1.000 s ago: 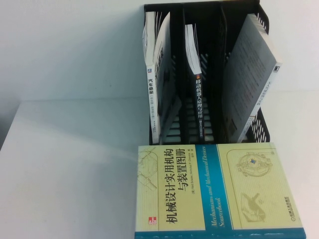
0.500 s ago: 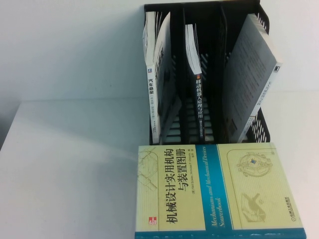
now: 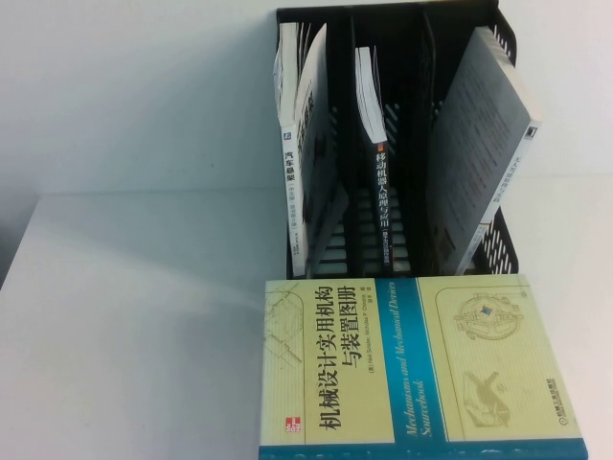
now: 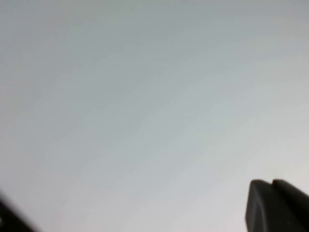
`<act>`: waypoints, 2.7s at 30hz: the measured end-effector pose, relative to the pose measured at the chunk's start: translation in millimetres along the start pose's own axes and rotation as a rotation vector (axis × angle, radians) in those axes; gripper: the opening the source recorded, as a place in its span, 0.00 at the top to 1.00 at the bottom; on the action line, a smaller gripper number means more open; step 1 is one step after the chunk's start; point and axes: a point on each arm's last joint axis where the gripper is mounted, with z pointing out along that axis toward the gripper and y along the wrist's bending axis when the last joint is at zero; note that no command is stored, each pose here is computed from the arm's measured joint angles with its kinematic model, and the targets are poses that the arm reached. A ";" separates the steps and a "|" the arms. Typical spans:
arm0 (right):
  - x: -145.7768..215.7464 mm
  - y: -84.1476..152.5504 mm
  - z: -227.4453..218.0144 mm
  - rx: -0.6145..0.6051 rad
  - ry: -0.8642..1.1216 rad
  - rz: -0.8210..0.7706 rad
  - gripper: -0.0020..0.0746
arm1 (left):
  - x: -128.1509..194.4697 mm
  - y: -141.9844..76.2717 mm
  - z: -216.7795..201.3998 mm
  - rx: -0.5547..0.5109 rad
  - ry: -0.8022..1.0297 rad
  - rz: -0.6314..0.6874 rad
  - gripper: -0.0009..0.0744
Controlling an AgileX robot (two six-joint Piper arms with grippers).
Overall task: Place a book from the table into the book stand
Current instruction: Push book with right arm
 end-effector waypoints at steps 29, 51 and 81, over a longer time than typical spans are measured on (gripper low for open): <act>79.9 46.1 40.5 -0.296 1.035 0.896 0.98 | 75.6 4.7 -9.7 -0.243 0.940 -0.353 0.99; 196.0 135.2 37.4 -0.477 1.511 0.967 0.98 | 46.0 -19.3 67.1 0.004 0.937 -0.207 0.99; 268.2 207.4 69.8 -0.729 1.519 1.173 0.98 | 159.8 52.9 131.2 -0.006 1.338 -0.817 0.99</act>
